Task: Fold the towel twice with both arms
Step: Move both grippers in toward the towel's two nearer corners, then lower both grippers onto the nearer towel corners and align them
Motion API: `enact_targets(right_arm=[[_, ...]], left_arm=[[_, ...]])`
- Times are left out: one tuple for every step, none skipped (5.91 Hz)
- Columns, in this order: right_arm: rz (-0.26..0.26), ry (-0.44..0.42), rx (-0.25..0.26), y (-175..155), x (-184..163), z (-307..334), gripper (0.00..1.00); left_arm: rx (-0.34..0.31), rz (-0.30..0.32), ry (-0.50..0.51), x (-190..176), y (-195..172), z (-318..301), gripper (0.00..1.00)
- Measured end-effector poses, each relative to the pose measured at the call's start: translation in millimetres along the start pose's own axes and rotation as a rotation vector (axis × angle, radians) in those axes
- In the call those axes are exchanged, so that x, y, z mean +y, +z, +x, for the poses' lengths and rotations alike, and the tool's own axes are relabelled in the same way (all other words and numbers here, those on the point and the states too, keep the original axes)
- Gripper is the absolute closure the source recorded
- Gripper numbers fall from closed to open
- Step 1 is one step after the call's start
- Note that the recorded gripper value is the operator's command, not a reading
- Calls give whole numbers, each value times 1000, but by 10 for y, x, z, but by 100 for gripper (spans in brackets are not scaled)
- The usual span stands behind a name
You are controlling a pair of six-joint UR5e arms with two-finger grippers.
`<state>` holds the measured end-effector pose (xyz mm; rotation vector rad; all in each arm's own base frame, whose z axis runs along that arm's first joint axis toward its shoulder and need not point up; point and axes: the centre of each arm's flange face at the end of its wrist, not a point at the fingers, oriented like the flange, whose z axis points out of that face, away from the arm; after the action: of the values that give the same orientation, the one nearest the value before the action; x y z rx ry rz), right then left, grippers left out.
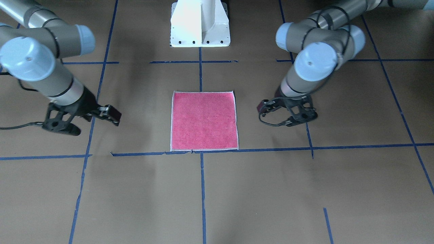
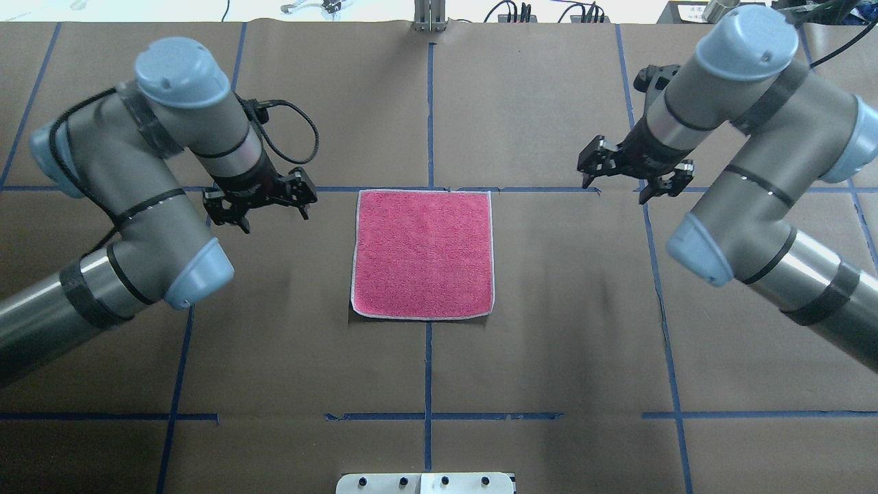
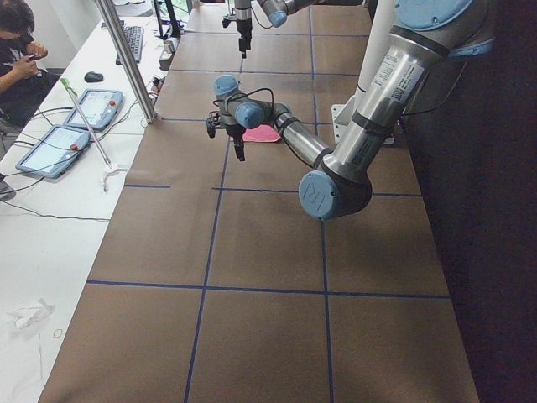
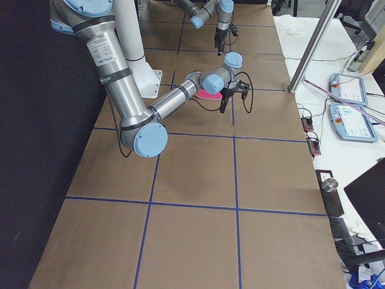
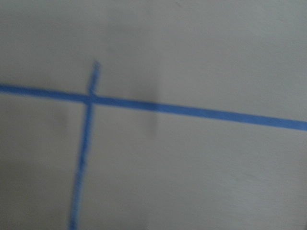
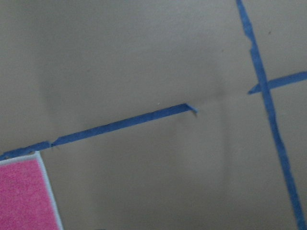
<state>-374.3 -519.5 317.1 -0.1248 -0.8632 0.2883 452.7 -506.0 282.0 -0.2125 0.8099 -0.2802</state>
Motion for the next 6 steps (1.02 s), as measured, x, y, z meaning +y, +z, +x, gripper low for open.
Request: enact_targets(right_arm=[[1, 84, -12, 110, 405, -355, 0], [8, 120, -17, 235, 839, -599, 0], [19, 97, -8, 404, 1270, -742, 0], [25, 66, 5, 546, 1584, -830, 0], [34, 46, 7, 592, 1741, -904, 0], [44, 31, 5, 618, 1841, -968, 0]], left_arm=[[19, -5, -126, 305, 75, 262, 0], [38, -11, -224, 493, 120, 387, 0], [38, -12, -250, 653, 211, 438, 0], [33, -14, -224, 834, 317, 476, 0], [35, -21, -189, 968, 363, 494, 0], [38, -24, -166, 1037, 375, 490, 0]])
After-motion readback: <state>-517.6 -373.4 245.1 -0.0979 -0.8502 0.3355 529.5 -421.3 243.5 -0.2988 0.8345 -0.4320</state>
